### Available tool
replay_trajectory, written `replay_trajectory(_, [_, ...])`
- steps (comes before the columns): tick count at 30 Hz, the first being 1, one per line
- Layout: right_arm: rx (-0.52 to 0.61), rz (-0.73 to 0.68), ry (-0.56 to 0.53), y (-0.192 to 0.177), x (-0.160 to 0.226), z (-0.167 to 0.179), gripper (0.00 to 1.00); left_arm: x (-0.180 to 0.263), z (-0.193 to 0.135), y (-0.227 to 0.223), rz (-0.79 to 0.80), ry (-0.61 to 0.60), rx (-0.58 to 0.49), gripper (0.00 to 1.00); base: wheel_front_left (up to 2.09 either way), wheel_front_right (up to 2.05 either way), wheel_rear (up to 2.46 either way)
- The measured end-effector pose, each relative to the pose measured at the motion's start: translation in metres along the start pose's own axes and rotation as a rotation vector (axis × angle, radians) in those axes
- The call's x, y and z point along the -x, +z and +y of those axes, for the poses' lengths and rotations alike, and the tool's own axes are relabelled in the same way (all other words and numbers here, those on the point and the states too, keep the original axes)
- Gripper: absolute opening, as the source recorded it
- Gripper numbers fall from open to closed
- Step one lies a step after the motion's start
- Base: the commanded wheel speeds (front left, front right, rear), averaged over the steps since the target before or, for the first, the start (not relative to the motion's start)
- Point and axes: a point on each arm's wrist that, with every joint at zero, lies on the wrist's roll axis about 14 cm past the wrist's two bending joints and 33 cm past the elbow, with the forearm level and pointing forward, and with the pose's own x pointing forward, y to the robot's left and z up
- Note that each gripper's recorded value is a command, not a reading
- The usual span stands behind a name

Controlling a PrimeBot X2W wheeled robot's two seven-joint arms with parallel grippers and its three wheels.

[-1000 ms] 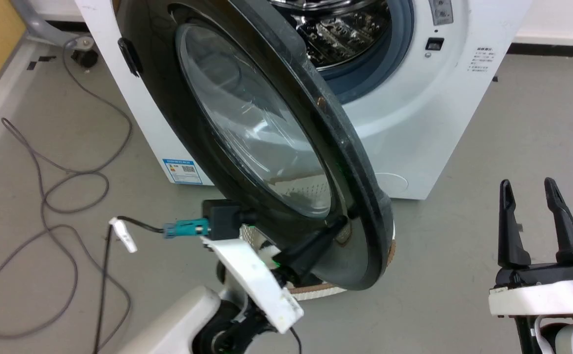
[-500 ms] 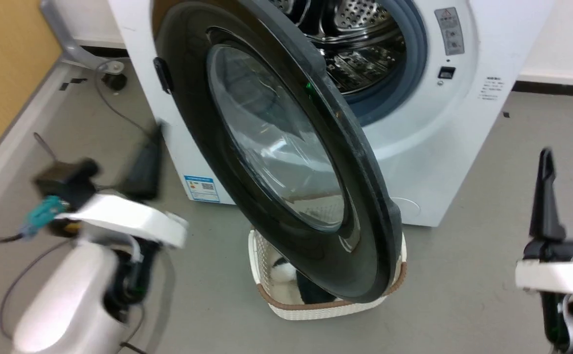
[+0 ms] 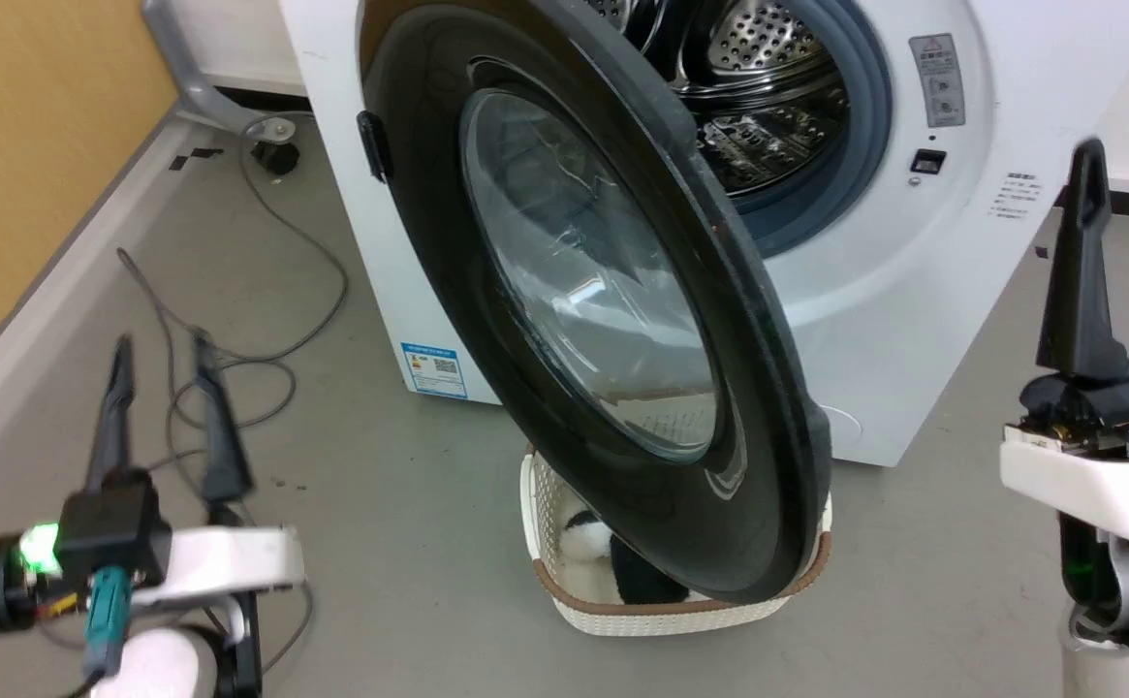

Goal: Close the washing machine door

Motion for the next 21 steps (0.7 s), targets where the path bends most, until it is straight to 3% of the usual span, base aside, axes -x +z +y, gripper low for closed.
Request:
replay_trajectory(2, [-0.046,-0.042,0.038,0.010,-0.006,0.015,0.41,0.008,0.005,-0.005,0.021,0.031,0.012,1.00,0.00,0.00,0.00])
replay_trajectory(3, [-0.067,-0.059,0.063,0.014,-0.009,0.024,0.29,0.012,0.007,-0.007,0.032,0.039,0.017,1.00,0.00,0.00,0.00])
replay_trajectory(4, [-0.092,-0.076,0.090,0.018,-0.011,0.034,0.00,0.015,0.009,-0.008,0.038,0.047,0.019,1.00,0.00,0.00,0.00])
replay_trajectory(12, [-0.225,-0.084,0.330,0.026,-0.004,0.106,0.00,0.041,0.009,-0.022,0.099,0.029,0.010,1.00,0.00,0.00,0.00])
replay_trajectory(21, [-0.282,0.139,0.569,-0.019,0.049,0.166,0.00,0.051,0.010,-0.032,0.133,0.030,0.014,1.00,0.00,0.00,0.00])
